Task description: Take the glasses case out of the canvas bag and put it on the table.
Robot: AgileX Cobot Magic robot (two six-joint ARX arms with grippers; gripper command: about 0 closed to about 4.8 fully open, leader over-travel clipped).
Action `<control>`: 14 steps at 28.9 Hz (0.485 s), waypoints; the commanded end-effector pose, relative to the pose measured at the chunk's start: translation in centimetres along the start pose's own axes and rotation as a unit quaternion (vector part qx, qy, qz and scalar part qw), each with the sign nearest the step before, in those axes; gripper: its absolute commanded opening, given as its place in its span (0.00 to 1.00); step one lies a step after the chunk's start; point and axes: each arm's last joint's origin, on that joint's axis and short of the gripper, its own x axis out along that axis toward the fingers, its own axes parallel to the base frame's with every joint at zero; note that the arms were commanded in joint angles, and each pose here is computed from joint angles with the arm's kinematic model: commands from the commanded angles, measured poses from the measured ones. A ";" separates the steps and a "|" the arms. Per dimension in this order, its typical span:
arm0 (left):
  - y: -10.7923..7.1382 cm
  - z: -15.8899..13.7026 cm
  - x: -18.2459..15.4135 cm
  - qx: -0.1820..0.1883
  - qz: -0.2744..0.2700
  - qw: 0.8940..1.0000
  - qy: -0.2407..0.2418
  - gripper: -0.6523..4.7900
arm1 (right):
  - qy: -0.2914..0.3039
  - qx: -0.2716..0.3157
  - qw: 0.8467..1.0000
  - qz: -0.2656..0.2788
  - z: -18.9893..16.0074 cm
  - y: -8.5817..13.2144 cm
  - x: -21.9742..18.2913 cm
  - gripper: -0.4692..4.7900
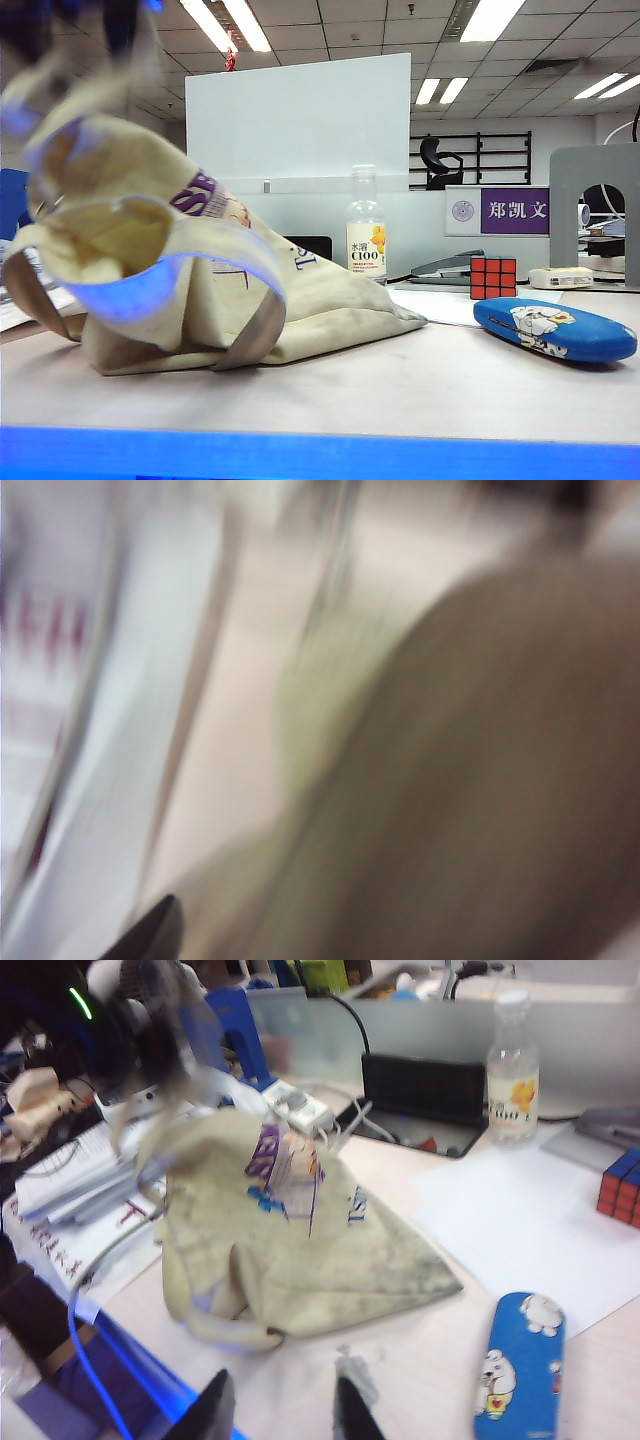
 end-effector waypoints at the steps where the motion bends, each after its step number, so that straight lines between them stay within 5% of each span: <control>1: 0.9 -2.6 1.0 0.057 0.095 0.993 0.041 0.63 | -0.024 -0.007 1.000 0.001 -0.2 0.5 -1.2 0.35; 10: 2.2 -6.8 -1.5 0.017 0.064 0.997 -0.027 0.68 | -0.035 -0.011 0.999 0.000 -0.7 0.8 -2.1 0.35; 14: 3.4 -9.2 -5.8 -0.036 0.035 0.988 -0.146 0.68 | -0.028 -0.008 1.000 0.000 -0.8 0.7 -2.1 0.35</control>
